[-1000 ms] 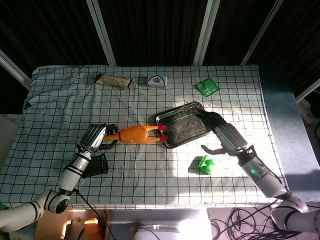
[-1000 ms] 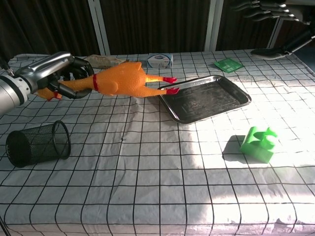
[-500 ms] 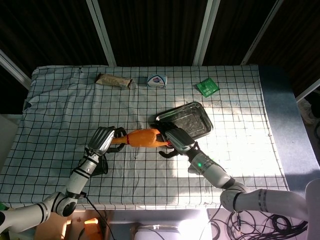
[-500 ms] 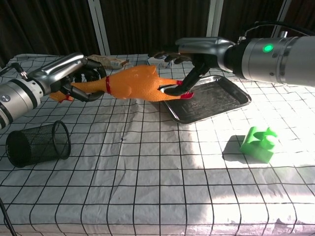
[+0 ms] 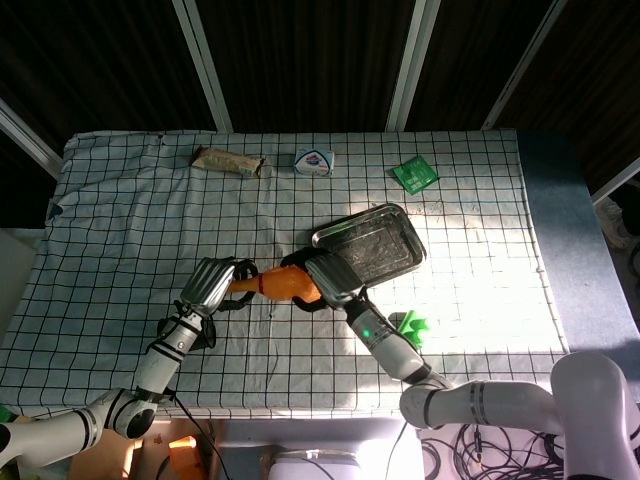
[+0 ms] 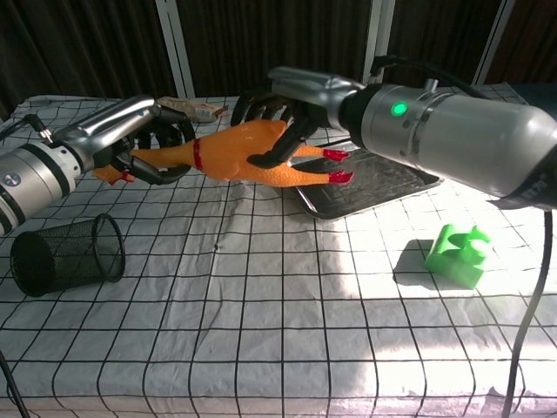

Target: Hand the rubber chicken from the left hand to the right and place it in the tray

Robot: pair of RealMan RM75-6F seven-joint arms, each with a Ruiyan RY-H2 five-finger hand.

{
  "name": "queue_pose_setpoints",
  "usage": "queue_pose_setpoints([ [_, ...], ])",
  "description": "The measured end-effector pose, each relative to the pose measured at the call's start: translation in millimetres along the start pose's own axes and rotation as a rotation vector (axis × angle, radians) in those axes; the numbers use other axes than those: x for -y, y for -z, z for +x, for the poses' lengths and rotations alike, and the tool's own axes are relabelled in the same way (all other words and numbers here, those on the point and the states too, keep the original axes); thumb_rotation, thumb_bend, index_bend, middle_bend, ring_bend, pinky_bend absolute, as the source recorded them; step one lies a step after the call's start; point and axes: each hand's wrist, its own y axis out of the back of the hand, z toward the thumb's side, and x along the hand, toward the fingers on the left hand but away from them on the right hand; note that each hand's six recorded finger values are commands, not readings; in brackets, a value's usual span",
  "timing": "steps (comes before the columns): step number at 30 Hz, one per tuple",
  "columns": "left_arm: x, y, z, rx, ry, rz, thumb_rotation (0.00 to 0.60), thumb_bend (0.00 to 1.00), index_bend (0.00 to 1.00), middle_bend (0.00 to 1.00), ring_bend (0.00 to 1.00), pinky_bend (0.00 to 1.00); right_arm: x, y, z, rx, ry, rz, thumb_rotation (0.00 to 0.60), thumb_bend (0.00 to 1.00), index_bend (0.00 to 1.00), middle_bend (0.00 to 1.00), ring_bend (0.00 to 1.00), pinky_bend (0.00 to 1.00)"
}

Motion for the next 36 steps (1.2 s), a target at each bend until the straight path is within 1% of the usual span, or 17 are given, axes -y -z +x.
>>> queue_pose_setpoints([
  [2, 0, 0, 0, -0.001, 0.000, -0.002, 0.600, 0.83, 0.61, 0.77, 0.54, 0.72, -1, 0, -1, 0.002, 0.015, 0.005, 0.600, 0.38, 0.95, 0.79, 0.80, 0.92],
  [4, 0, 1, -1, -0.004, 0.005, -0.003, 0.600, 0.82, 0.61, 0.77, 0.54, 0.72, -2, 0, -2, 0.003, 0.037, 0.023, 0.600, 0.44, 0.99, 0.84, 0.85, 0.96],
  [8, -1, 2, -2, -0.007, 0.012, -0.003, 0.600, 0.83, 0.61, 0.77, 0.54, 0.72, -5, -2, -1, 0.007, 0.105, 0.065, 0.600, 0.51, 1.00, 0.87, 0.88, 0.99],
  [11, -2, 3, -3, -0.010, 0.012, 0.004, 0.600, 0.83, 0.61, 0.77, 0.54, 0.72, -6, 1, 0, 0.010, 0.124, 0.099, 0.600, 0.48, 0.98, 0.87, 0.86, 0.96],
  [12, -3, 4, -3, -0.013, 0.012, 0.006, 0.600, 0.83, 0.61, 0.77, 0.54, 0.72, -6, 3, 1, 0.015, 0.127, 0.107, 0.600, 0.45, 0.91, 0.83, 0.79, 0.88],
  [13, -3, 4, -3, -0.016, 0.012, 0.007, 0.600, 0.83, 0.61, 0.77, 0.54, 0.72, -6, 5, 2, 0.021, 0.128, 0.110, 0.600, 0.41, 0.77, 0.75, 0.67, 0.75],
  [14, -3, 5, -3, -0.018, 0.013, 0.007, 0.600, 0.83, 0.61, 0.77, 0.54, 0.72, -6, 6, 3, 0.025, 0.126, 0.110, 0.600, 0.37, 0.59, 0.62, 0.52, 0.61],
  [15, -3, 6, -3, -0.021, 0.015, 0.007, 0.600, 0.83, 0.61, 0.77, 0.54, 0.72, -6, 7, 4, 0.025, 0.117, 0.112, 0.600, 0.32, 0.35, 0.43, 0.33, 0.42],
  [16, -3, 6, -3, -0.022, 0.017, 0.007, 0.600, 0.83, 0.61, 0.77, 0.54, 0.72, -5, 7, 5, 0.021, 0.106, 0.113, 0.600, 0.28, 0.15, 0.24, 0.17, 0.25],
  [17, -3, 5, -3, -0.022, 0.019, 0.006, 0.600, 0.83, 0.61, 0.77, 0.54, 0.72, -3, 7, 5, 0.018, 0.090, 0.114, 0.600, 0.25, 0.01, 0.08, 0.04, 0.10],
  [18, -3, 5, -4, -0.022, 0.021, 0.004, 0.600, 0.83, 0.61, 0.77, 0.54, 0.72, -2, 8, 6, 0.016, 0.064, 0.112, 0.600, 0.23, 0.00, 0.02, 0.00, 0.04],
  [22, -4, 6, -4, -0.026, 0.025, 0.009, 0.600, 0.83, 0.61, 0.77, 0.54, 0.72, -2, 13, 9, 0.010, -0.003, 0.108, 0.600, 0.16, 0.00, 0.00, 0.00, 0.00],
  [32, -4, 2, -4, -0.022, 0.025, -0.003, 0.600, 0.83, 0.61, 0.77, 0.54, 0.72, 1, 9, 9, -0.008, -0.006, 0.100, 0.600, 0.14, 0.02, 0.01, 0.00, 0.01],
  [33, -4, 2, -4, -0.023, 0.025, -0.004, 0.600, 0.83, 0.61, 0.77, 0.54, 0.72, 2, 8, 8, -0.008, 0.002, 0.097, 0.600, 0.14, 0.08, 0.06, 0.01, 0.04],
  [34, -4, 2, -4, -0.023, 0.025, -0.004, 0.600, 0.83, 0.61, 0.77, 0.54, 0.72, 2, 6, 8, -0.010, 0.010, 0.093, 0.600, 0.14, 0.19, 0.14, 0.06, 0.14],
  [35, -4, 2, -4, -0.024, 0.025, -0.003, 0.600, 0.83, 0.61, 0.77, 0.54, 0.72, 3, 5, 7, -0.011, 0.020, 0.090, 0.600, 0.15, 0.34, 0.25, 0.16, 0.29],
  [36, -4, 2, -5, -0.024, 0.025, -0.002, 0.600, 0.83, 0.61, 0.77, 0.54, 0.72, 2, 3, 7, -0.014, 0.036, 0.087, 0.600, 0.17, 0.49, 0.36, 0.29, 0.45],
])
